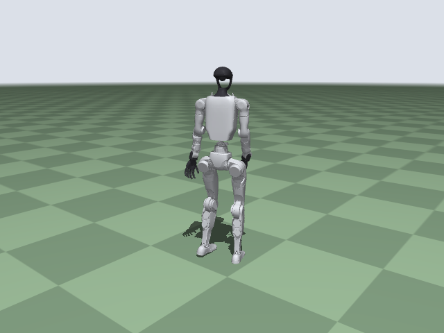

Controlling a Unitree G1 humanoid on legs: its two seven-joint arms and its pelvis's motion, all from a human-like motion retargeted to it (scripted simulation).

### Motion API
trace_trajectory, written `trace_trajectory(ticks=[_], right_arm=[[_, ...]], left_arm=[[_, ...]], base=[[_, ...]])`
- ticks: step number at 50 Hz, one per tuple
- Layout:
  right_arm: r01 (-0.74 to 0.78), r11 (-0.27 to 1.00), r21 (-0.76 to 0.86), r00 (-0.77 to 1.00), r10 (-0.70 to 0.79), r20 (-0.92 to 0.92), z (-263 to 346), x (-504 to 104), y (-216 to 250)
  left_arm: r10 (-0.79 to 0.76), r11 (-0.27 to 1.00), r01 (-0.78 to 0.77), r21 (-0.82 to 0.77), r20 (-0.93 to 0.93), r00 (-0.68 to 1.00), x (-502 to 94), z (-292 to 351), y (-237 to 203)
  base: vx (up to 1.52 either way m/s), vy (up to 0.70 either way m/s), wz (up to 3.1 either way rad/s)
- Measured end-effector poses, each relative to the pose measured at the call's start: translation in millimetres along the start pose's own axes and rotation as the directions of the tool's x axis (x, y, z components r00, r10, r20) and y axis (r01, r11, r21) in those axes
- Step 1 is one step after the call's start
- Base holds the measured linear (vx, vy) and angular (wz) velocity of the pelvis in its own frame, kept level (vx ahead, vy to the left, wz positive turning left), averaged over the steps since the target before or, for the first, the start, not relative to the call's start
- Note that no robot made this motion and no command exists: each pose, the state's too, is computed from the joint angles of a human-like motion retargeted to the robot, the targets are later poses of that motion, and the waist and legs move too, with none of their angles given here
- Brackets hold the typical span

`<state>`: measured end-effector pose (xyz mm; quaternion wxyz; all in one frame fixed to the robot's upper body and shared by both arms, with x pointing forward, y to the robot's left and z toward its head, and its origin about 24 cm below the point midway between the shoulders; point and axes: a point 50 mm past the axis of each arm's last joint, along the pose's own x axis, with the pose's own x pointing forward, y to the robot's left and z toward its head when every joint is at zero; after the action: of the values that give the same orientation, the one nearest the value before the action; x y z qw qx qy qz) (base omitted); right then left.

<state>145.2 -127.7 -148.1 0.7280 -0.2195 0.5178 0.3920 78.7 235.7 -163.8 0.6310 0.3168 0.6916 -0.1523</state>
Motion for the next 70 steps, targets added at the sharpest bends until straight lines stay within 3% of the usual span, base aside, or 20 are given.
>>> trace_trajectory(ticks=[8, 12, 15, 18, 22, 25, 32, 40, 45, 53, 62, 66, 70], right_arm=[[0.095, 0.976, 0.197, 0.939, -0.022, -0.344, -94.2, -18.9, 2.1], [0.105, 0.896, 0.432, 0.880, 0.118, -0.460, -148.6, -38.2, 21.2], [0.164, 0.851, 0.498, 0.831, 0.153, -0.535, -174.3, -51.7, 29.5], [0.277, 0.843, 0.461, 0.779, 0.083, -0.622, -184.4, -57.6, 29.4], [0.564, 0.737, 0.372, 0.699, -0.186, -0.690, -175.0, -44.4, 38.4], [0.649, 0.645, 0.402, 0.691, -0.280, -0.666, -155.8, -29.8, 47.6], [0.424, 0.816, 0.393, 0.873, -0.253, -0.417, -93.9, -0.8, 38.9], [0.403, 0.872, 0.278, 0.911, -0.355, -0.207, -47.9, -4.3, -10.7], [0.349, 0.894, 0.280, 0.933, -0.302, -0.196, -44.1, -3.9, -11.0], [0.337, 0.841, 0.424, 0.916, -0.187, -0.355, -98.8, -7.1, 26.9], [0.274, 0.753, 0.599, 0.781, 0.189, -0.595, -179.4, -37.9, 103.9], [0.222, 0.744, 0.630, 0.722, 0.308, -0.619, -196.0, -51.3, 130.7], [0.217, 0.724, 0.655, 0.687, 0.364, -0.629, -204.0, -59.2, 148.8]], left_arm=[[0.109, 0.974, -0.145, 0.173, 0.199, 0.974, -12.4, 50.2, 27.3], [0.133, 0.982, -0.159, 0.097, 0.234, 0.963, -14.7, 61.0, 23.2], [0.098, 0.995, -0.097, -0.017, 0.247, 0.964, -13.1, 62.6, 9.6], [0.053, 0.990, -0.017, -0.138, 0.261, 0.964, -10.6, 59.2, -2.8], [0.006, 0.979, 0.048, -0.199, 0.264, 0.965, -5.6, 45.5, -19.3], [-0.019, 0.982, 0.064, -0.179, 0.247, 0.969, -1.6, 30.5, -32.4], [-0.020, 0.992, 0.029, -0.121, 0.074, 0.997, 6.8, -20.0, -55.3], [-0.216, 0.975, 0.213, -0.062, -0.046, 0.975, 5.4, -37.2, -81.0], [-0.285, 0.958, 0.280, -0.060, -0.094, 0.954, 3.8, -44.8, -89.9], [-0.208, 0.978, 0.209, 0.025, -0.037, 0.977, 2.8, -12.4, -76.3], [-0.043, 0.992, -0.001, 0.124, 0.353, 0.935, -25.3, 98.4, -10.1], [0.107, 0.993, -0.119, -0.009, 0.510, 0.854, -40.5, 122.8, 20.1], [0.185, 0.978, -0.115, -0.175, 0.462, 0.867, -35.5, 117.2, 12.5]], base=[[-0.17, 0.36, -2.46], [-0.15, 0.16, -3.62], [-0.16, 0.06, -3.12], [-0.17, -0.05, -2.78], [-0.11, -0.11, -2.46], [-0.17, -0.21, -2.05], [-0.27, -0.25, -1.06], [-0.24, -0.10, -1.24], [-0.06, -0.04, -0.56], [0.02, 0.00, -0.40], [-0.08, 0.11, -0.65], [0.01, 0.01, -0.70], [0.19, 0.04, -0.56]])
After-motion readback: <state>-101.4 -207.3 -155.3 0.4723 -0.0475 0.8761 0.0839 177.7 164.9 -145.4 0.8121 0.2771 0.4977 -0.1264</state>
